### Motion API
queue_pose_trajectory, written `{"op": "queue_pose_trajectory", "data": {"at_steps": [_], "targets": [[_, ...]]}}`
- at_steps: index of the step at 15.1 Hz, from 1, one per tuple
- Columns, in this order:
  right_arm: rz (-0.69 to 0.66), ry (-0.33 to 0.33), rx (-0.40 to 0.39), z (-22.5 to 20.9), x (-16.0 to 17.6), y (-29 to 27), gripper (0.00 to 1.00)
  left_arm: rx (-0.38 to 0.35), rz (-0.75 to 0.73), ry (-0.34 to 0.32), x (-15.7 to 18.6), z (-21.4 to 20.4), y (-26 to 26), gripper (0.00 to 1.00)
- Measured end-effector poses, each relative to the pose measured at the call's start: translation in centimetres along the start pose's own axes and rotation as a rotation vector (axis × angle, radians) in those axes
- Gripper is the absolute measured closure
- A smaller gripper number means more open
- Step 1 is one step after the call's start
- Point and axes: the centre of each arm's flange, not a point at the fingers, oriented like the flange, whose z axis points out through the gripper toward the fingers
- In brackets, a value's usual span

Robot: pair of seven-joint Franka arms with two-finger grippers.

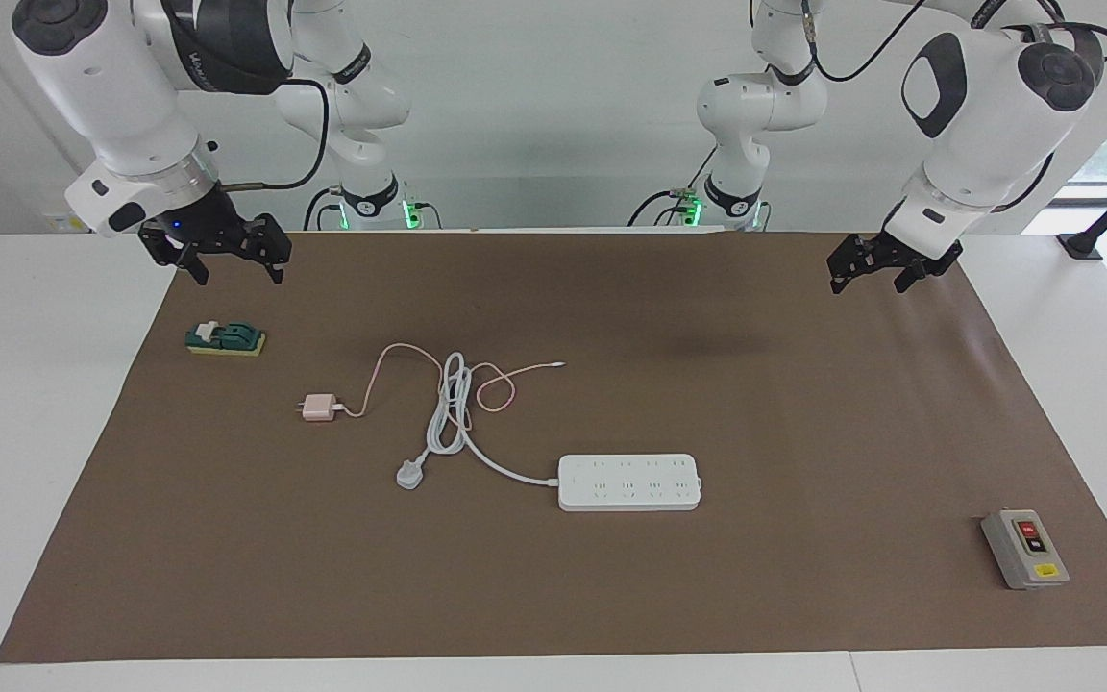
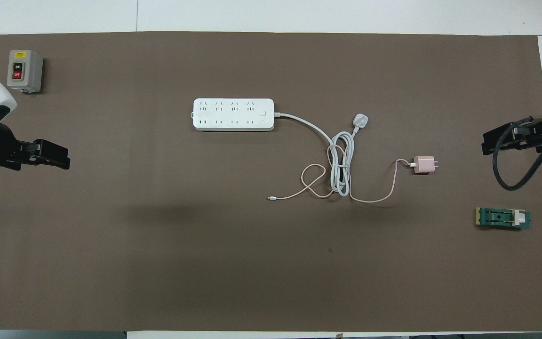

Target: Plug charger into power strip

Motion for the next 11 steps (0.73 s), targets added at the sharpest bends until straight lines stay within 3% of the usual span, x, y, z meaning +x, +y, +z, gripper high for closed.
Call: {"op": "queue_pose_trajectory", "data": {"at_steps": [11], "targets": [[0.016,-0.006,0.002,-0.9,-1.1,0.9,0.00,0.000,0.000,0.000,0.0,0.0,0.0,0.00]]}}
